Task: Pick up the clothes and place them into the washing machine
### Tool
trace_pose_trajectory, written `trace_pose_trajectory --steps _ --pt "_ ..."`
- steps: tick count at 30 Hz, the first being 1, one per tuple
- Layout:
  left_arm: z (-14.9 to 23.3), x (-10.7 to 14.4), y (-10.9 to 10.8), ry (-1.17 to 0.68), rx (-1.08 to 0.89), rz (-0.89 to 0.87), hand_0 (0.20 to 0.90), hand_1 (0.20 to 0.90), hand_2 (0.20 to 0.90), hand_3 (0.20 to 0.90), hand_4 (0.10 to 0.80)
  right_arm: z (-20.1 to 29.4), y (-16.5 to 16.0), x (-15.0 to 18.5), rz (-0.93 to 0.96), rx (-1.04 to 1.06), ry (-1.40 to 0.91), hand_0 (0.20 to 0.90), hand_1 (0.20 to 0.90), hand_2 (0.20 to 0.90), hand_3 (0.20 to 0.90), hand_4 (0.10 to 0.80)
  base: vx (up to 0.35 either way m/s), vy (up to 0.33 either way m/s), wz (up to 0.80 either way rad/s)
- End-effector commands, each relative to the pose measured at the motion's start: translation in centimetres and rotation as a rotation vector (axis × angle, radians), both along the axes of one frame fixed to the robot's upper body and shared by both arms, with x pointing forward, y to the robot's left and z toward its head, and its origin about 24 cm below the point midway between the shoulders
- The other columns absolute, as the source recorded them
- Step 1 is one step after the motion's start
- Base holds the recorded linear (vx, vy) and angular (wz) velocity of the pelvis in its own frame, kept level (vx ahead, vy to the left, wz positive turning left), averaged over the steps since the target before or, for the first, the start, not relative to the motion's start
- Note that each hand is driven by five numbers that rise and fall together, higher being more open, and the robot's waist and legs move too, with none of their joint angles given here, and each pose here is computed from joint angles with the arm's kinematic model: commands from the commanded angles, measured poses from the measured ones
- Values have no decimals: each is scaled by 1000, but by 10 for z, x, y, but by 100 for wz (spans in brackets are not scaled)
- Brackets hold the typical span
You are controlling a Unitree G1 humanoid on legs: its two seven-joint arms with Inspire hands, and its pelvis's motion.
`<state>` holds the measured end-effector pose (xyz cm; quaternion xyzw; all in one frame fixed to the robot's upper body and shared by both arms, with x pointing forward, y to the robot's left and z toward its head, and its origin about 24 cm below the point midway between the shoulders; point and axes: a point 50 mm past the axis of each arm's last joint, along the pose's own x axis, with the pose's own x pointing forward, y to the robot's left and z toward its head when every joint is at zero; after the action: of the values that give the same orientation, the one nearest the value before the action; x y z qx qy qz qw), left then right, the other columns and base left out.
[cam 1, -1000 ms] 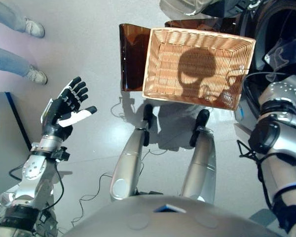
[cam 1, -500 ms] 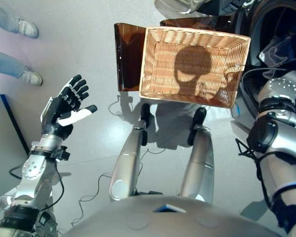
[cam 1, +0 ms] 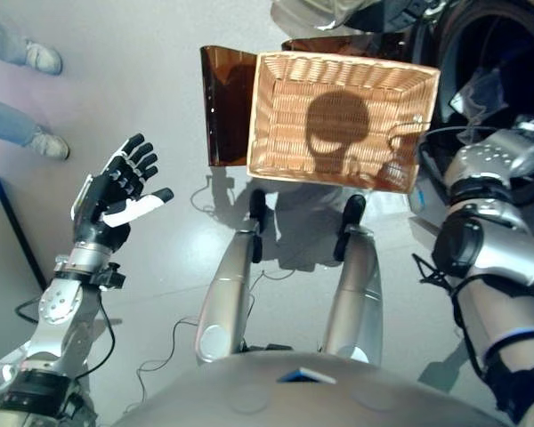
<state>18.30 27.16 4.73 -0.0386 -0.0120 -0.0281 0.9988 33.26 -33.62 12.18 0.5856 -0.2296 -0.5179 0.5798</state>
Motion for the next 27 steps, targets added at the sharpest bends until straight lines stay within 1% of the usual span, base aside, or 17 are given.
trace_pose_trajectory --steps 1,11,13,15,16,17,18,19,23,24,27 --pt "29 -7 20 -145 27 69 900 900 900 900 800 27 -20 -15 -66 -261 -22 900 900 900 900 800 17 4 -11" --pt "32 -10 25 -156 51 69 900 900 900 900 800 6 -11 -14 -12 -269 57 900 900 900 900 800 -3 9 0" --pt "32 -10 25 -156 54 72 900 900 900 900 800 2 -5 -12 16 -292 73 900 900 900 900 800 0 0 0" --pt "31 -10 25 -158 51 77 900 900 900 900 800 -3 3 -9 56 -319 95 900 900 900 900 800 -14 12 0" --pt "30 -10 24 -162 47 82 900 900 900 900 800 -10 16 -7 110 -361 116 900 900 900 900 800 0 0 0" --pt "30 -11 25 -160 47 84 900 900 900 900 800 -11 17 -7 111 -361 118 900 900 900 900 800 90 6 -1" --pt "28 -11 23 -156 41 84 900 900 900 900 800 -21 25 -7 157 -384 158 900 900 900 900 800 0 0 0" --pt "27 -11 23 -155 41 84 900 900 900 900 800 -21 25 -7 158 -385 159 900 900 900 900 800 0 0 0" --pt "29 -10 22 -159 53 65 900 900 900 900 800 -33 38 0 269 -446 267 900 900 900 900 800 0 0 0" --pt "30 -10 24 -159 62 62 900 900 900 900 800 -33 42 5 321 -502 321 900 900 900 900 800 0 0 0" --pt "38 -8 25 -183 90 37 900 900 900 900 800 -23 44 14 361 -559 363 900 900 900 900 800 -12 14 -4"
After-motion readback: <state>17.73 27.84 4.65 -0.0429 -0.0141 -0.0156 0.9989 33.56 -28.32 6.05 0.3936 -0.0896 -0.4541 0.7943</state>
